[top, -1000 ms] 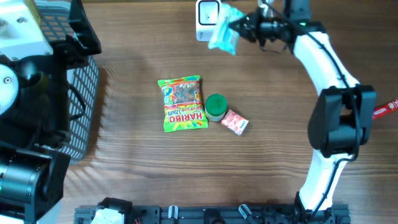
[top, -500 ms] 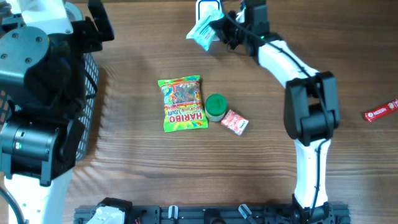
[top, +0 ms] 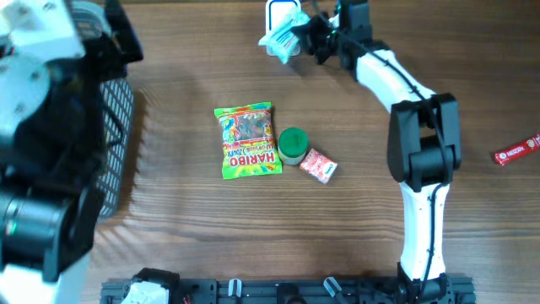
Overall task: Scan the item barcode
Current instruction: 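Carry the tissue pack right and drop it at the table edge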
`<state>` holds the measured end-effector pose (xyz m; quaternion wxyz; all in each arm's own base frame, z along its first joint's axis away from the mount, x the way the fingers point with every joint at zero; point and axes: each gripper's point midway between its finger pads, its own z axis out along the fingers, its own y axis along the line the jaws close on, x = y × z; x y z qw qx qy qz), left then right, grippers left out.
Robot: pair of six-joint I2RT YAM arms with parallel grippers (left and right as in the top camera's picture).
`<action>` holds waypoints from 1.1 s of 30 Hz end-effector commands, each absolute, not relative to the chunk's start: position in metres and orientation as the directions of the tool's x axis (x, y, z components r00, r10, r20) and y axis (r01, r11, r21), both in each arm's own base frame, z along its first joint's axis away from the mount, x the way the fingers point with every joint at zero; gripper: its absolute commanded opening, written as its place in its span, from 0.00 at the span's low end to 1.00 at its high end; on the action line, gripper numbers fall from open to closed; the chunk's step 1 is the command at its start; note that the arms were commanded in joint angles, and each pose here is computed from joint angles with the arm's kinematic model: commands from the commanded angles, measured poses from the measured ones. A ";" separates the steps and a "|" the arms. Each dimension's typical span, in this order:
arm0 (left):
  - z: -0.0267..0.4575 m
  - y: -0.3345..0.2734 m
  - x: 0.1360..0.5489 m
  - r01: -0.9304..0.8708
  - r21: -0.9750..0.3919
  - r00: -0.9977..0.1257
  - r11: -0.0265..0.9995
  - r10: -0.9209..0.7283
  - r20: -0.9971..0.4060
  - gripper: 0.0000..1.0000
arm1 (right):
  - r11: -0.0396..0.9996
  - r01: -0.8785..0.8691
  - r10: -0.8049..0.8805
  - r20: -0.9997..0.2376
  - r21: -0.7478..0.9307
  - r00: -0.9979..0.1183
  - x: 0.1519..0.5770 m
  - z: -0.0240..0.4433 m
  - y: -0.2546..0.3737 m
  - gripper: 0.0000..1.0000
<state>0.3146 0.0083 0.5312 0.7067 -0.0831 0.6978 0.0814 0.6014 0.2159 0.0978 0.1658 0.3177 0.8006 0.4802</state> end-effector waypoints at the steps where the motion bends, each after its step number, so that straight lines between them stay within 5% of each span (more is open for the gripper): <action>1: 0.573 0.022 0.247 -0.218 -0.067 0.171 0.974 -0.030 -0.985 1.00 | 0.386 0.332 0.639 0.010 0.861 -0.769 0.600 0.134 0.176 0.05; 8: 0.607 0.036 0.158 -0.172 -0.136 0.355 0.976 -0.067 -0.932 1.00 | 0.504 0.500 0.767 -0.098 0.704 -0.634 0.543 0.184 -0.012 0.05; 13: 0.614 0.043 0.130 -0.173 -0.161 0.407 0.972 -0.078 -0.910 1.00 | 0.477 0.766 0.876 -0.159 0.430 -0.456 0.468 0.153 -0.163 0.05; 17: 0.595 0.078 0.114 -0.363 -0.212 0.365 0.907 -0.071 -0.928 1.00 | 0.443 0.880 0.880 -0.272 0.172 -0.390 0.401 0.126 -0.262 0.05; 19: 0.581 0.077 0.115 -0.368 -0.180 0.309 0.912 -0.063 -0.949 1.00 | 0.420 0.902 0.875 -0.306 0.098 -0.375 0.382 0.119 -0.287 0.19; 24: 0.574 0.053 0.101 -0.207 -0.136 0.298 0.969 -0.070 -0.952 1.00 | 0.379 0.921 0.890 -0.307 0.087 -0.337 0.368 0.101 -0.303 0.32; 26: 0.571 0.056 0.079 -0.193 -0.141 0.319 0.971 -0.073 -0.945 1.00 | 0.380 0.920 0.889 -0.312 0.096 -0.335 0.370 0.098 -0.303 0.48; 28: 0.558 0.061 0.054 -0.197 -0.128 0.319 0.972 -0.059 -0.946 1.00 | 0.405 0.897 0.893 -0.283 0.174 -0.349 0.382 0.104 -0.293 0.73; 30: 0.543 0.064 0.038 -0.201 -0.117 0.295 0.973 -0.054 -0.954 1.00 | 0.481 0.826 0.873 -0.243 0.294 -0.422 0.401 0.117 -0.273 0.87; 33: 0.522 0.068 0.019 -0.203 -0.106 0.266 0.973 -0.049 -0.963 1.00 | 0.531 0.705 0.841 -0.191 0.471 -0.506 0.423 0.148 -0.233 0.93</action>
